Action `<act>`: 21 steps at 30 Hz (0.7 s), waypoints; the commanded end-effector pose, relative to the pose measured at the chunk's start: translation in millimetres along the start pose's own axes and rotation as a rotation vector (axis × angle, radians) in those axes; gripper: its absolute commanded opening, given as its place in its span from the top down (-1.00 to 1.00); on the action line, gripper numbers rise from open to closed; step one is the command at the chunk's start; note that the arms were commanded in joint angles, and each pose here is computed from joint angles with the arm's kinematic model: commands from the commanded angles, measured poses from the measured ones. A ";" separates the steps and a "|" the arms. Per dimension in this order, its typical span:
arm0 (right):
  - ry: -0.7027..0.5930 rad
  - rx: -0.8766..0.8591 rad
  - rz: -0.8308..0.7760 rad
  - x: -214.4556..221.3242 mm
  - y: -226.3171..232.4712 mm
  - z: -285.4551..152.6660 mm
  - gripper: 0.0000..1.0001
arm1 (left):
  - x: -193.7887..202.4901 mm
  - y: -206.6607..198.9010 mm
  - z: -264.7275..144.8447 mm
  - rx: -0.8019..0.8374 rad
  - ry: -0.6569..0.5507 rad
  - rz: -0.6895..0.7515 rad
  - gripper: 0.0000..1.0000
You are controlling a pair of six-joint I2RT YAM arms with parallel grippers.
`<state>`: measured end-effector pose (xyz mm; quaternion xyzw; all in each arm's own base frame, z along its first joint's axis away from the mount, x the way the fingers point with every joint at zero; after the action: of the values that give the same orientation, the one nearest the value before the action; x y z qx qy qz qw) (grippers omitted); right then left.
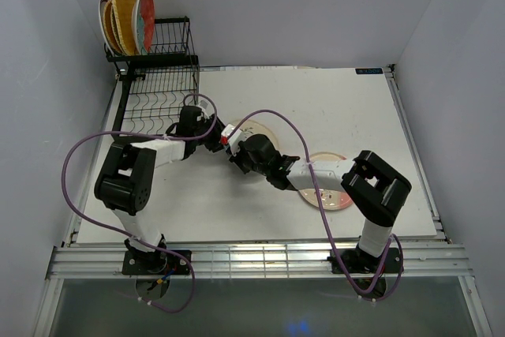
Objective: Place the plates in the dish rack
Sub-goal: Insert the plate into the dish rack.
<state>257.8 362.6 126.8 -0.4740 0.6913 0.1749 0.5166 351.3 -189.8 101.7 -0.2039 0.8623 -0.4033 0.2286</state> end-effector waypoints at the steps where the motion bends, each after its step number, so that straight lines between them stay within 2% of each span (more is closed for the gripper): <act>1: -0.180 0.047 -0.008 -54.6 -11.7 -2.2 0.84 | -8.1 -34.9 -22.6 0.115 -0.056 0.062 0.00; 6: -0.164 0.047 -0.015 -52.0 -11.5 -0.8 0.84 | -8.8 -42.7 -29.4 0.144 -0.058 0.083 0.03; 10: -0.166 0.051 -0.016 -52.8 -12.2 -0.8 0.85 | -10.0 -47.8 -34.3 0.161 -0.068 0.112 0.51; 11: -0.167 0.049 -0.015 -52.9 -11.4 -1.2 0.85 | -10.3 -48.8 -35.6 0.164 -0.073 0.121 0.78; 14: -0.176 0.058 -0.015 -52.9 -12.4 -4.0 0.84 | -11.9 -50.1 -41.1 0.162 -0.105 0.141 1.00; 17: -0.188 0.064 -0.014 -55.6 -13.6 -7.4 0.80 | -14.3 -49.1 -46.4 0.155 -0.155 0.164 1.00; 20: -0.194 0.071 -0.013 -55.5 -14.4 -11.0 0.55 | -14.9 -48.8 -51.1 0.160 -0.186 0.192 1.00; 21: -0.195 0.069 -0.012 -54.1 -13.3 -12.6 0.41 | -14.9 -49.5 -52.4 0.163 -0.190 0.201 1.00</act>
<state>259.2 370.4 144.4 -0.4647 0.6758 0.1809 0.5429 344.4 -173.6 134.3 -0.1788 0.8476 -0.3922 0.3095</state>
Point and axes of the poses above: each gripper's point midway between its finger pads, its own z axis out along the fingers, its own y axis along the line the jaws close on, x = y × z, the point moved 6 cm from there along -z, back along the fingers, and after that the axes turned 5 degrees about -z, right-handed, at the moved point
